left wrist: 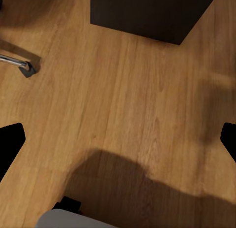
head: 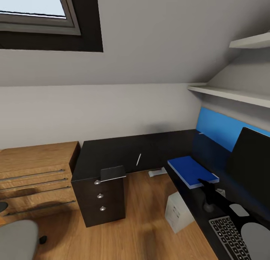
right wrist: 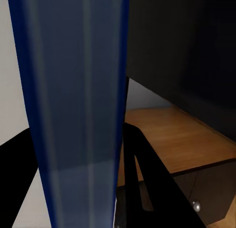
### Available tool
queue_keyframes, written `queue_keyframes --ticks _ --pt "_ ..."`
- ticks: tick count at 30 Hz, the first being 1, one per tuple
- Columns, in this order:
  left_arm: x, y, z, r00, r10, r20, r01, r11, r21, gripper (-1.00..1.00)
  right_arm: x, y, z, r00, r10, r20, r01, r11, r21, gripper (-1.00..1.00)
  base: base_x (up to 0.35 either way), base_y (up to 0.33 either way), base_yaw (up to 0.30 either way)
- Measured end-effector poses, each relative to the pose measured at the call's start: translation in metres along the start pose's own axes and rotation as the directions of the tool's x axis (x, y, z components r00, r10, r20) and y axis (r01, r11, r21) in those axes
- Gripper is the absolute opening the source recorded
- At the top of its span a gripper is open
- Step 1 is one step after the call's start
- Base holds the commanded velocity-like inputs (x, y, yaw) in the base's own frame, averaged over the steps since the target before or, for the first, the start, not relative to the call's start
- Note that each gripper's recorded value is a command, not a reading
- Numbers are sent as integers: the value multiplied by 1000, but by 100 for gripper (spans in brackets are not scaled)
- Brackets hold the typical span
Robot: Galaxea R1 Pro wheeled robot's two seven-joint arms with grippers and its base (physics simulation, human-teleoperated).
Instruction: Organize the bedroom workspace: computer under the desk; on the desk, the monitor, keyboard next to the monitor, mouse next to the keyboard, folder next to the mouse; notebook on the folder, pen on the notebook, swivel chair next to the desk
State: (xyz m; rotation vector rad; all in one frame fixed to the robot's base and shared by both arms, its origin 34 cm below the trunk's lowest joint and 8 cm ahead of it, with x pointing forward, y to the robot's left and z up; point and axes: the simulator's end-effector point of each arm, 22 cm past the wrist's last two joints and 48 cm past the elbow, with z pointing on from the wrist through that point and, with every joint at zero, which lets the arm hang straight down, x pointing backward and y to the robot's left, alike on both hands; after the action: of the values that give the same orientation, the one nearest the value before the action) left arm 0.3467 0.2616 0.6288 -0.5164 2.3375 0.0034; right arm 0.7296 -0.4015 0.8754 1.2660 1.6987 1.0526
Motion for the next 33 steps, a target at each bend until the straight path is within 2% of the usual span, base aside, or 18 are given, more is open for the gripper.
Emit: queue_keyframes --ticks 26,33 --pt "17 3 27 1000 0 1 0 1000 0 100 2 -27 16 1000 2 -2 -2 1000 1 -100 0 0 0" --pt "17 3 27 1000 0 1 0 1000 0 100 0 -27 16 1000 2 1 -2 1000 0 -100 0 0 0"
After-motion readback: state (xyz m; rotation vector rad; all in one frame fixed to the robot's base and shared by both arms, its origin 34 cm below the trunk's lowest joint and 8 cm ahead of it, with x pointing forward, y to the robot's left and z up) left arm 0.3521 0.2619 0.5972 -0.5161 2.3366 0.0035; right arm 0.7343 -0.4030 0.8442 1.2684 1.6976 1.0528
